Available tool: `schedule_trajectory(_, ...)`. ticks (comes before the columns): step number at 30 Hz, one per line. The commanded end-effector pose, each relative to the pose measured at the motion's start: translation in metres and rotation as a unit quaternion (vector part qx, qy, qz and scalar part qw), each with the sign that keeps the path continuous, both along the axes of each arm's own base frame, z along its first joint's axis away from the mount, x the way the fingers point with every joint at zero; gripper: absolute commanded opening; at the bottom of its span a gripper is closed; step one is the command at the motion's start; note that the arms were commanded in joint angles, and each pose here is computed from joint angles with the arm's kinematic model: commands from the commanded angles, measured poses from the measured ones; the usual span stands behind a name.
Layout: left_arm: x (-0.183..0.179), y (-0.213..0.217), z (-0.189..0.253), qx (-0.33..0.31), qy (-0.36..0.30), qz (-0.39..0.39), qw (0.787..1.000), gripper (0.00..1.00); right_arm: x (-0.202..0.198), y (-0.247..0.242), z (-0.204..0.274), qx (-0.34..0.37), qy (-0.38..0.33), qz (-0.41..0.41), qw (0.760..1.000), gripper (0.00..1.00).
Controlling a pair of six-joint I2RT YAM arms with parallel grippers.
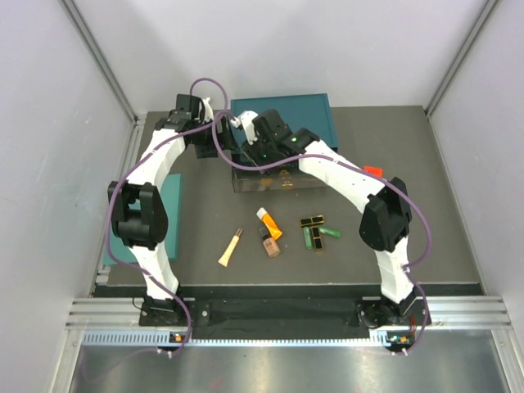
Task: Organize the makeup
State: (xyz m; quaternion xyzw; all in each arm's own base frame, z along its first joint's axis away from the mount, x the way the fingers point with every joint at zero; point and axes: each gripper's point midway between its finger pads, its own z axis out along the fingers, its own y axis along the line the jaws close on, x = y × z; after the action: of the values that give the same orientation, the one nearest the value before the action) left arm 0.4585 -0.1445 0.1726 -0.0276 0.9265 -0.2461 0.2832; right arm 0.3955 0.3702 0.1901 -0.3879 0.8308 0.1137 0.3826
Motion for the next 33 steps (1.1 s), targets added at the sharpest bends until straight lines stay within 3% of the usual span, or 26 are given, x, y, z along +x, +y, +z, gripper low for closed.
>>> schedule_trajectory(1, -0.004, 0.000, 0.011, 0.002, -0.011, -0.005, 1.000, 0.88, 0.004, 0.022, 0.043, 0.055, -0.044, 0.019, 0.997, 0.13)
schedule_trajectory(3, -0.003, 0.000, 0.011, 0.004, -0.011, -0.005, 1.000, 0.88, 0.003, 0.022, 0.037, 0.052, -0.038, 0.019, 0.998, 0.18)
schedule_trajectory(7, -0.003, 0.000, 0.011, 0.004, -0.011, -0.005, 1.000, 0.89, 0.004, 0.022, 0.032, 0.050, -0.032, 0.015, 0.998, 0.50)
schedule_trajectory(10, -0.002, -0.001, 0.009, 0.002, -0.008, -0.006, 1.000, 0.89, 0.004, 0.021, 0.030, 0.050, -0.028, 0.008, 0.998, 0.62)
schedule_trajectory(15, 0.000, -0.002, 0.008, 0.001, -0.006, -0.006, 1.000, 0.89, 0.009, 0.017, 0.036, 0.051, -0.035, -0.014, 0.998, 0.67)
schedule_trajectory(21, 0.002, -0.001, 0.009, 0.003, -0.006, -0.006, 1.000, 0.89, -0.002, 0.008, 0.091, 0.101, -0.060, -0.029, 0.993, 0.69)
schedule_trajectory(27, 0.003, 0.000, 0.009, 0.006, -0.007, -0.005, 1.000, 0.89, -0.064, 0.003, 0.094, 0.114, 0.003, 0.011, 0.993, 0.69)
schedule_trajectory(33, 0.002, -0.001, 0.003, 0.004, 0.002, -0.006, 1.000, 0.89, -0.142, 0.001, 0.034, 0.057, 0.111, 0.043, 0.991, 0.68)
